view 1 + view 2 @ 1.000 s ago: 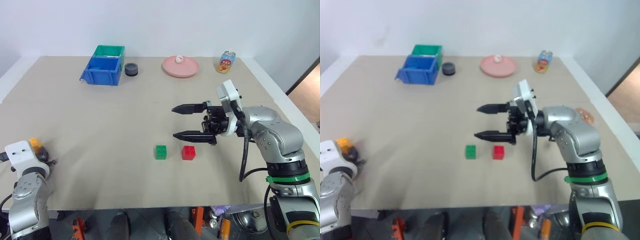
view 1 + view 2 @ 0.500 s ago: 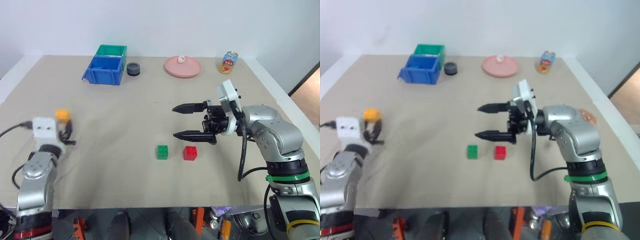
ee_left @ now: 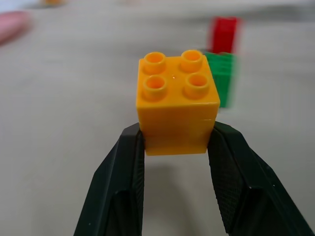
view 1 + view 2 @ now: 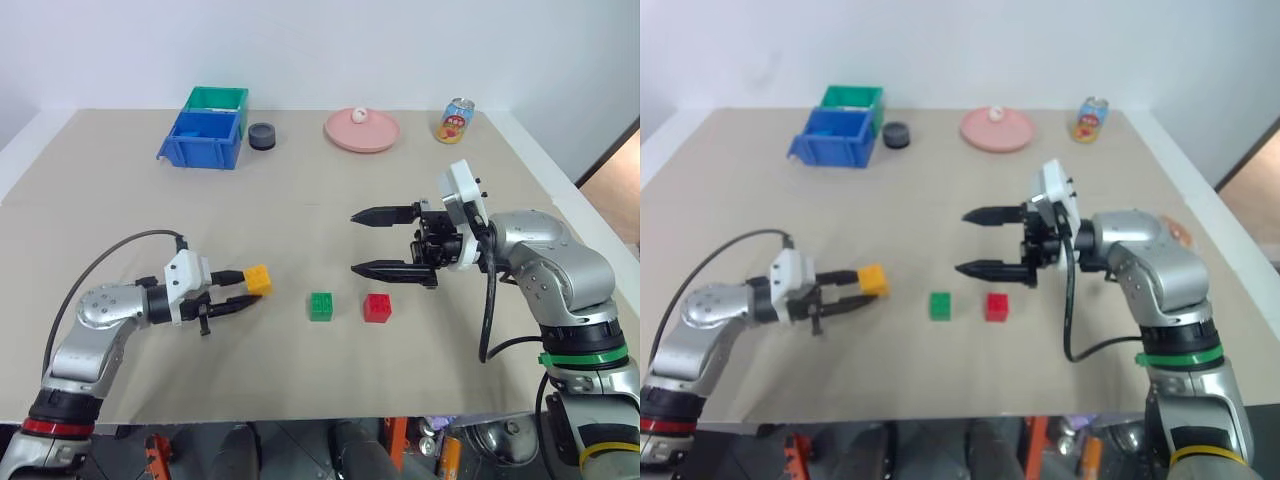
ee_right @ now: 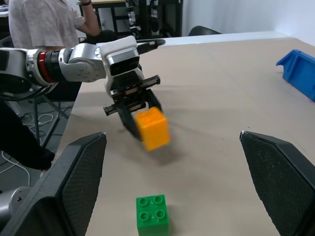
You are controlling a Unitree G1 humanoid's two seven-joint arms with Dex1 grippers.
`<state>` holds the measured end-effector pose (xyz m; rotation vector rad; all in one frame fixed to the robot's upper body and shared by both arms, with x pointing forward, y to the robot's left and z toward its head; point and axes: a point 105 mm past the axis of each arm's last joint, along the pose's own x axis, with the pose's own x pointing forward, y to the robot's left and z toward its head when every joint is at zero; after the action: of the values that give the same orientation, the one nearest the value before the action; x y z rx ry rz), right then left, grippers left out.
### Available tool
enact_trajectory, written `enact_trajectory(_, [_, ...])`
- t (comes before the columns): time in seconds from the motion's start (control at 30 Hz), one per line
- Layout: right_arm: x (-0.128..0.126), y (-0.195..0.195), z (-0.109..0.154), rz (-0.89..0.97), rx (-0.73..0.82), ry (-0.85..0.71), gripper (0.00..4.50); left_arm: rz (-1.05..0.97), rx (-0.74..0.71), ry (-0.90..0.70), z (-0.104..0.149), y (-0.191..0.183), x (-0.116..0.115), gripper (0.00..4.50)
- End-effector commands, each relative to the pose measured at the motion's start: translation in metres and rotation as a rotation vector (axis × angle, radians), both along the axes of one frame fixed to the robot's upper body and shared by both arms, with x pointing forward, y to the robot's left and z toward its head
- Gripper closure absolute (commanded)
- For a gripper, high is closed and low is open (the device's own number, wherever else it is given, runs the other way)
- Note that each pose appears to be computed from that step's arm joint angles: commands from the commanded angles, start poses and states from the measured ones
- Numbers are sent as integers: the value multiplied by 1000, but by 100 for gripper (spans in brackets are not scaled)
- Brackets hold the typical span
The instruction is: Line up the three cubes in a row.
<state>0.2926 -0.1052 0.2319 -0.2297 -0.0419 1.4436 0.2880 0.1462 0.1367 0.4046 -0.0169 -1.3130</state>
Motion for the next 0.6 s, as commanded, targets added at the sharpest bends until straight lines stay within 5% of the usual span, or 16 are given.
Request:
enact_trajectory(0.03, [-7,-4,15,-12,18,-58,0,-68,23,-5,7,0,3,324])
enact_trajectory(0.6, [-16,-12,15,-52,8,-46,0,-187,75,102,-22,-11,8,324])
